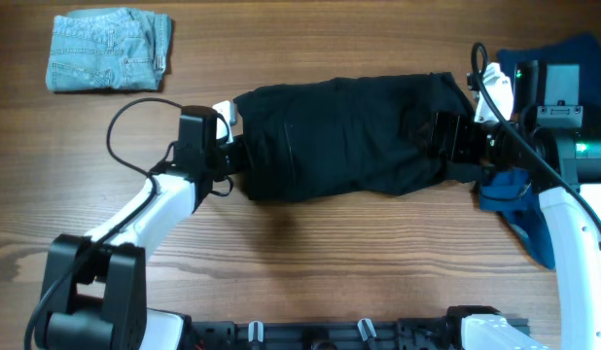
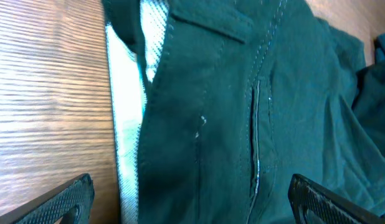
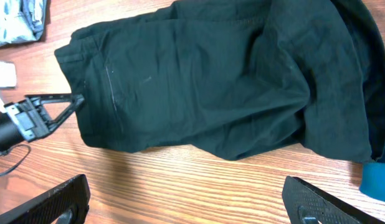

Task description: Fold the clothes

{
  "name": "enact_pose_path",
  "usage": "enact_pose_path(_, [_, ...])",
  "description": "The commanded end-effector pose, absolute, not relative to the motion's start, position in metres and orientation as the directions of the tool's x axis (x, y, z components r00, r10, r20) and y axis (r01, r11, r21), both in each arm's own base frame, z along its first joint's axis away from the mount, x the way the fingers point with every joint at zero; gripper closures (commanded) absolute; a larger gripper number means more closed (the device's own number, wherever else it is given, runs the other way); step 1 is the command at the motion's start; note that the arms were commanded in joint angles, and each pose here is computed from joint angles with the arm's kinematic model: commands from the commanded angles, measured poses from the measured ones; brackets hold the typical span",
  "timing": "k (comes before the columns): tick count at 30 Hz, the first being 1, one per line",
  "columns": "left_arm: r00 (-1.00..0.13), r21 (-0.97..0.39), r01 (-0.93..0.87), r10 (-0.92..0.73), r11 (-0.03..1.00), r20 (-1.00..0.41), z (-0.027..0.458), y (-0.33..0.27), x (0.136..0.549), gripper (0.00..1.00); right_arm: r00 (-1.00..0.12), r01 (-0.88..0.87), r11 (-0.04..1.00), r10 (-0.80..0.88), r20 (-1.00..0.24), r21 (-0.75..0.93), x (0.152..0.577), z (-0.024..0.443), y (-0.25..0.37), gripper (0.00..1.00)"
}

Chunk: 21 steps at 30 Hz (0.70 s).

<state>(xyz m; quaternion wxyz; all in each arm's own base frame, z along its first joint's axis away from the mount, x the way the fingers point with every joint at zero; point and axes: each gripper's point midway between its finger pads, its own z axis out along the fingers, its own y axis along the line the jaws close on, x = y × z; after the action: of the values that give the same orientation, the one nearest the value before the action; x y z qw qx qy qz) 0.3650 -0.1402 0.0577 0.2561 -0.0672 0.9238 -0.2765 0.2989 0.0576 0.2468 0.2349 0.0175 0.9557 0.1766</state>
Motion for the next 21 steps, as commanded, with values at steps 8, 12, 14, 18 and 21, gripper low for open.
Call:
enact_pose_path(8, [-0.877, -0.549, 0.067, -0.214, 0.833, -0.431, 0.041, -0.158, 0.368, 0.11, -0.895, -0.072, 0.934, 0.095, -0.436, 0.351, 0.298, 0.247, 0.061, 0.00])
enact_pose_path(12, [-0.889, -0.545, 0.051, -0.211, 0.837, -0.407, 0.029, -0.157, 0.365, 0.41, -0.895, -0.071, 0.934, 0.095, -0.436, 0.351, 0.298, 0.247, 0.061, 0.00])
enact_pose_path(14, [-0.891, -0.544, 0.048, -0.210, 0.838, -0.402, 0.027, -0.157, 0.365, 0.65, -0.895, -0.072, 0.934, 0.095, -0.436, 0.351, 0.298, 0.247, 0.061, 0.00])
enact_pose_path(18, [-0.891, -0.539, 0.046, -0.209, 0.841, -0.402, 0.026, -0.156, 0.365, 0.89, -0.895, -0.070, 0.934, 0.096, -0.435, 0.352, 0.298, 0.246, 0.061, 0.00])
enact_pose_path(21, [-0.889, -0.468, -0.012, -0.223, 0.884, -0.399, 0.016, -0.140, 0.363, 0.96, -0.894, -0.054, 0.931, 0.115, -0.434, 0.360, 0.299, 0.247, 0.061, 0.00])
